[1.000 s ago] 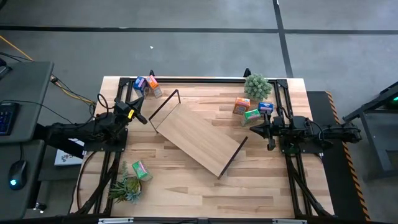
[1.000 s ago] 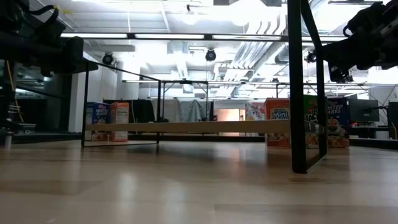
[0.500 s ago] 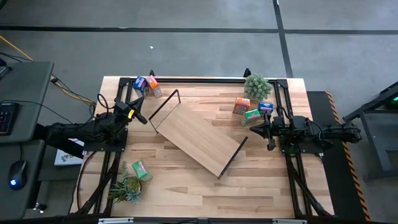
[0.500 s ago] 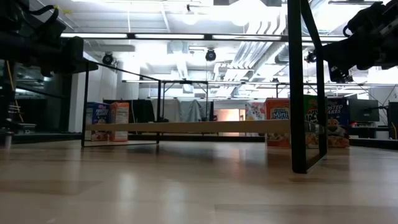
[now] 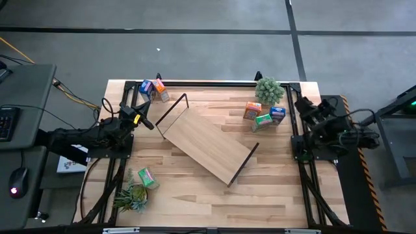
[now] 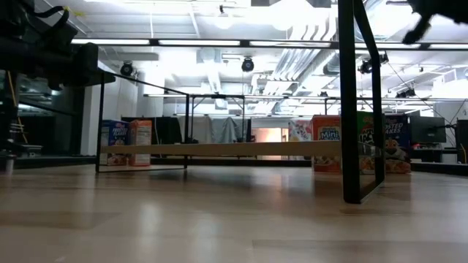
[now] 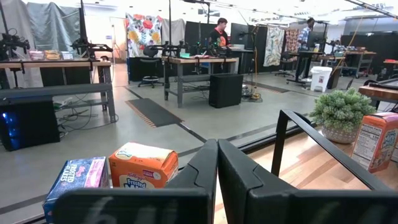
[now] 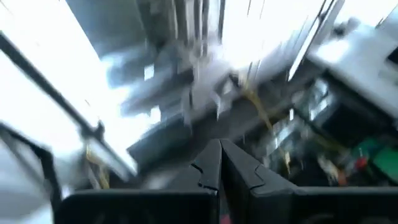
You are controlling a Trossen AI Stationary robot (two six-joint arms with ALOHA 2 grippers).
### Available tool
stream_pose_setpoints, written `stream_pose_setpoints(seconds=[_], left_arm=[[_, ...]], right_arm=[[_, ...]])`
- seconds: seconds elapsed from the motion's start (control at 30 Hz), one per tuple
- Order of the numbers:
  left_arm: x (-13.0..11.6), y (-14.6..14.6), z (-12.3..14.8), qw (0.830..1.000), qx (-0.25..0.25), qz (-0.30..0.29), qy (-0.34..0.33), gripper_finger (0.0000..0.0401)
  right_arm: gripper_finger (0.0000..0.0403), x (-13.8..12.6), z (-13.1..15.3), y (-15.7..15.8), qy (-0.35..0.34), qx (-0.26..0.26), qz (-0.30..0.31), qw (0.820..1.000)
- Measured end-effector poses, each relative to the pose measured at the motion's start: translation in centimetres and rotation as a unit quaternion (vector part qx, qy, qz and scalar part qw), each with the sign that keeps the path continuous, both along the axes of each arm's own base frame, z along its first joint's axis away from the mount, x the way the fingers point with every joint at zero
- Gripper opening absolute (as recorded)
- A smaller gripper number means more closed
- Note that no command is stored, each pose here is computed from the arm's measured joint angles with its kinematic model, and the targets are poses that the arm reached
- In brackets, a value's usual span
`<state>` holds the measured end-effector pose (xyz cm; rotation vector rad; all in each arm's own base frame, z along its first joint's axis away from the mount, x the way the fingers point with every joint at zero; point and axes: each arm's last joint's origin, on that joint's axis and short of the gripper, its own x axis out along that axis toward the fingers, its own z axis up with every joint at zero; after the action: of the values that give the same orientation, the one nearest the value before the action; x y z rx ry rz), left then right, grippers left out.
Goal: Stack cereal on shelf
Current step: Put the top green cereal box on the shelf
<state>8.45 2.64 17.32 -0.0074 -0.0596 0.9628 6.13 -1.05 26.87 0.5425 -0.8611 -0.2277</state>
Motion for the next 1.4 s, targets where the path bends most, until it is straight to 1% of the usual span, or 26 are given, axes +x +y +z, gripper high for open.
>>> stream_pose_setpoints(seconds=[0.03, 0.1, 0.17, 0.23, 0.27, 0.3, 0.37, 0.43, 0.53, 0.63, 0.67, 0.73, 0.77, 0.83, 0.93, 0.97, 1.03, 1.1, 1.23, 1.33, 1.4], left_arm=[[0.0, 0.0, 0.0, 1.0, 0.0, 0.0, 0.0, 0.0003], [0.0, 0.0, 0.0, 1.0, 0.0, 0.0, 0.0, 0.0003], [0.0, 0.0, 0.0, 1.0, 0.0, 0.0, 0.0, 0.0003], [0.0, 0.0, 0.0, 1.0, 0.0, 0.0, 0.0, 0.0003], [0.0, 0.0, 0.0, 1.0, 0.0, 0.0, 0.0, 0.0003], [0.0, 0.0, 0.0, 1.0, 0.0, 0.0, 0.0, 0.0003], [0.0, 0.0, 0.0, 1.0, 0.0, 0.0, 0.0, 0.0003], [0.0, 0.0, 0.0, 1.0, 0.0, 0.0, 0.0, 0.0003], [0.0, 0.0, 0.0, 1.0, 0.0, 0.0, 0.0, 0.0003], [0.0, 0.0, 0.0, 1.0, 0.0, 0.0, 0.0, 0.0003], [0.0, 0.0, 0.0, 1.0, 0.0, 0.0, 0.0, 0.0003], [0.0, 0.0, 0.0, 1.0, 0.0, 0.0, 0.0, 0.0003], [0.0, 0.0, 0.0, 1.0, 0.0, 0.0, 0.0, 0.0003], [0.0, 0.0, 0.0, 1.0, 0.0, 0.0, 0.0, 0.0003], [0.0, 0.0, 0.0, 1.0, 0.0, 0.0, 0.0, 0.0003], [0.0, 0.0, 0.0, 1.0, 0.0, 0.0, 0.0, 0.0003], [0.0, 0.0, 0.0, 1.0, 0.0, 0.0, 0.0, 0.0003], [0.0, 0.0, 0.0, 1.0, 0.0, 0.0, 0.0, 0.0003], [0.0, 0.0, 0.0, 1.0, 0.0, 0.0, 0.0, 0.0003], [0.0, 0.0, 0.0, 1.0, 0.0, 0.0, 0.0, 0.0003], [0.0, 0.0, 0.0, 1.0, 0.0, 0.0, 0.0, 0.0003]], right_arm=[[0.0, 0.5, 0.7, 0.0, 0.03, 0.007, 0.008, 1.0], [0.0, 1.6, 2.3, 0.0, 0.106, 0.017, 0.002, 0.994], [0.0, 2.7, 4.0, 0.0, 0.19, 0.004, -0.022, 0.981], [0.0, 3.8, 5.5, -0.1, 0.279, 0.003, -0.04, 0.96], [0.0002, 4.3, 6.0, -0.2, 0.322, 0.011, -0.046, 0.945], [0.0005, 4.8, 6.5, -0.3, 0.371, 0.021, -0.051, 0.927], [0.0022, 5.5, 7.3, -0.6, 0.466, 0.034, -0.052, 0.883], [0.0051, 6.1, 8.0, -0.8, 0.549, 0.035, -0.032, 0.835], [0.0115, 7.4, 8.4, -1.5, 0.655, 0.033, 0.012, 0.755], [0.0188, 8.8, 8.2, -2.3, 0.738, 0.047, 0.059, 0.67], [0.021, 9.2, 8.0, -2.5, 0.761, 0.043, 0.077, 0.643], [0.0248, 10.1, 7.2, -3.0, 0.806, 0.026, 0.114, 0.581], [0.0262, 10.6, 6.7, -3.2, 0.821, 0.013, 0.134, 0.554], [0.0284, 11.6, 5.7, -3.6, 0.843, -0.023, 0.164, 0.512], [0.0298, 12.9, 4.2, -4.0, 0.869, -0.087, 0.185, 0.451], [0.0299, 13.3, 3.8, -4.2, 0.875, -0.108, 0.184, 0.435], [0.03, 14.1, 3.2, -4.5, 0.883, -0.142, 0.174, 0.411], [0.03, 14.7, 2.7, -4.7, 0.889, -0.167, 0.176, 0.389], [0.03, 15.4, 1.6, -4.9, 0.895, -0.194, 0.209, 0.344], [0.03, 16.0, 0.9, -5.1, 0.896, -0.205, 0.219, 0.327], [0.03, 16.5, 0.4, -5.2, 0.899, -0.217, 0.219, 0.312]])
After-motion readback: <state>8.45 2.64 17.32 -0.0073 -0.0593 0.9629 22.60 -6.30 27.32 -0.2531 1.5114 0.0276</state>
